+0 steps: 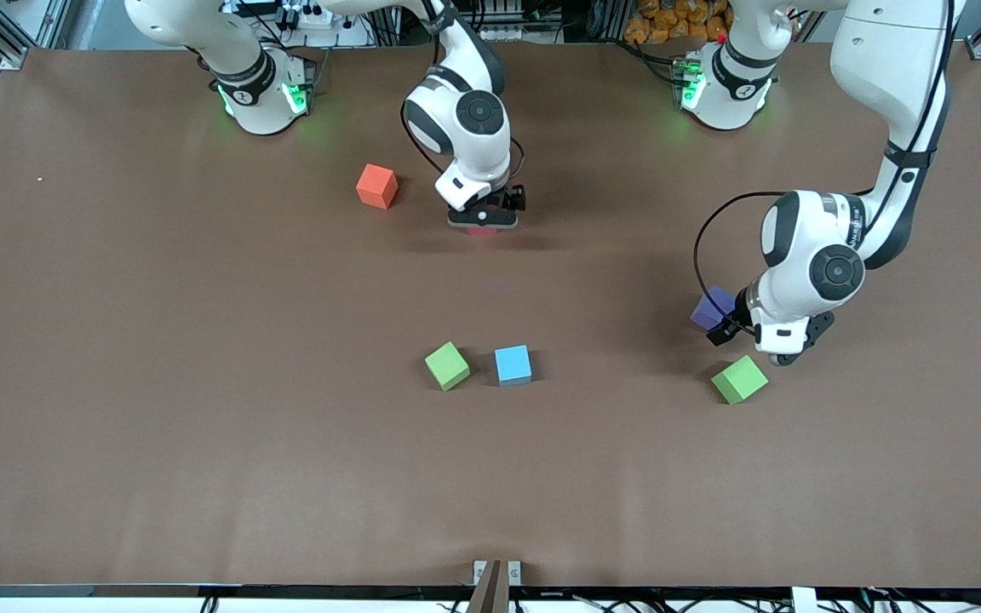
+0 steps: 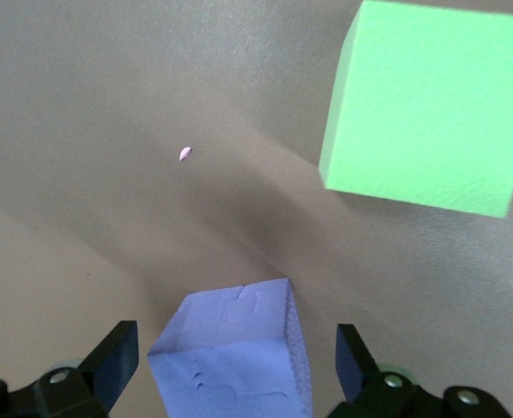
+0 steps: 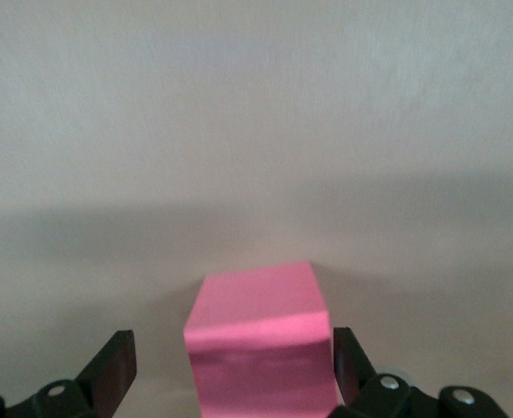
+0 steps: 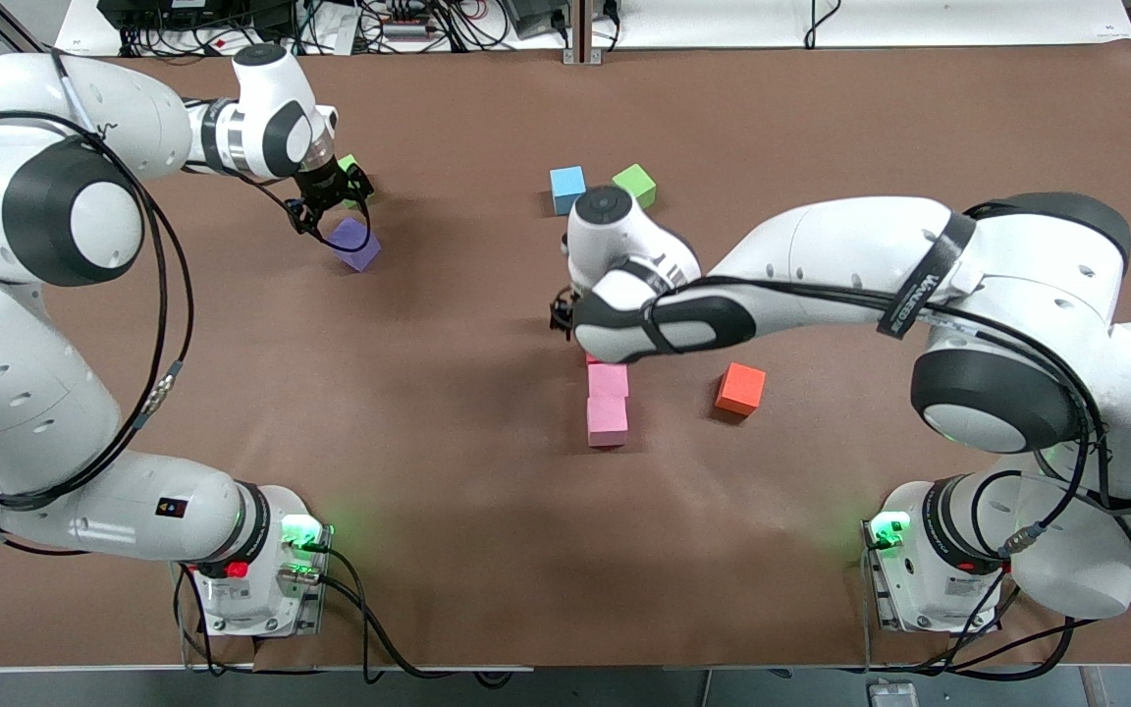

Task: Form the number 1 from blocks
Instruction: 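Grasp the purple cube with the left gripper while the right gripper withdraws, then grasp the green cube with the right gripper while the left gripper carries purple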

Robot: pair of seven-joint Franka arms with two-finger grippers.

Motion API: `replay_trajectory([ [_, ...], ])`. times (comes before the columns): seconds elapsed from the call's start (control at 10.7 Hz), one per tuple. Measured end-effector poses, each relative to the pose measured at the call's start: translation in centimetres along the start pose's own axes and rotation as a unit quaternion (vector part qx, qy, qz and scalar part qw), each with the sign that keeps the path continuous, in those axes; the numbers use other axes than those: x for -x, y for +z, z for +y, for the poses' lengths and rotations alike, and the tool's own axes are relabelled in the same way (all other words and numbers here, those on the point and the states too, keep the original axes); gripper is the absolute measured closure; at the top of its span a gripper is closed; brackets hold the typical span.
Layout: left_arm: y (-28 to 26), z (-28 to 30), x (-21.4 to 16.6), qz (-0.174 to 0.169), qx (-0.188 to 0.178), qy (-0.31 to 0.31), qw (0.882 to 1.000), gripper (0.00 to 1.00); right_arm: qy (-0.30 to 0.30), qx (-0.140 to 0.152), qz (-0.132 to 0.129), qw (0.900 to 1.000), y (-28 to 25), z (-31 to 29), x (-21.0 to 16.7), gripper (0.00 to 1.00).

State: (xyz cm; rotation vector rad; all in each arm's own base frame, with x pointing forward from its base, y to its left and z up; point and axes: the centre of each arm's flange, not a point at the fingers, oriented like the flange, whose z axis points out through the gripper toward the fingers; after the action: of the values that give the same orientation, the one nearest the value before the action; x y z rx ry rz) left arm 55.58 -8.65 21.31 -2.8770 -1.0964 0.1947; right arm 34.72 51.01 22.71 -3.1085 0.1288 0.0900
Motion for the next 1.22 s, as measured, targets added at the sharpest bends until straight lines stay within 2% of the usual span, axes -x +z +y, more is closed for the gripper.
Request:
replay_trajectory([
  [0.28, 0.6, -0.3, 0.3, -0.004, -0.005, -0.004, 1.000, 0.00, -0.021, -0.034, 0.029, 0.999, -4.0, 3.1, -9.3, 0.00],
  [0.47, 1.0, -0.4, 0.5, -0.006, -0.007, -0.007, 1.000, 0.00, -0.073, -0.046, 0.050, 0.995, -6.2, 6.4, -15.0, 0.00],
  [0.75, 2.0, 0.1, 1.4, -0.008, -0.010, 0.000, 1.000, 0.05, -0.161, -0.044, 0.071, 0.983, -6.9, 8.9, -19.8, 0.00],
  [0.93, 1.8, 1.3, 2.6, -0.006, -0.008, 0.015, 1.000, 0.35, -0.208, -0.040, 0.083, 0.974, -6.0, 8.3, -22.0, 0.00],
  [1.22, 1.2, 5.1, 7.8, -0.010, -0.022, 0.083, 0.996, 0.36, -0.252, -0.026, 0.080, 0.964, -2.1, 7.3, -23.8, 0.00],
])
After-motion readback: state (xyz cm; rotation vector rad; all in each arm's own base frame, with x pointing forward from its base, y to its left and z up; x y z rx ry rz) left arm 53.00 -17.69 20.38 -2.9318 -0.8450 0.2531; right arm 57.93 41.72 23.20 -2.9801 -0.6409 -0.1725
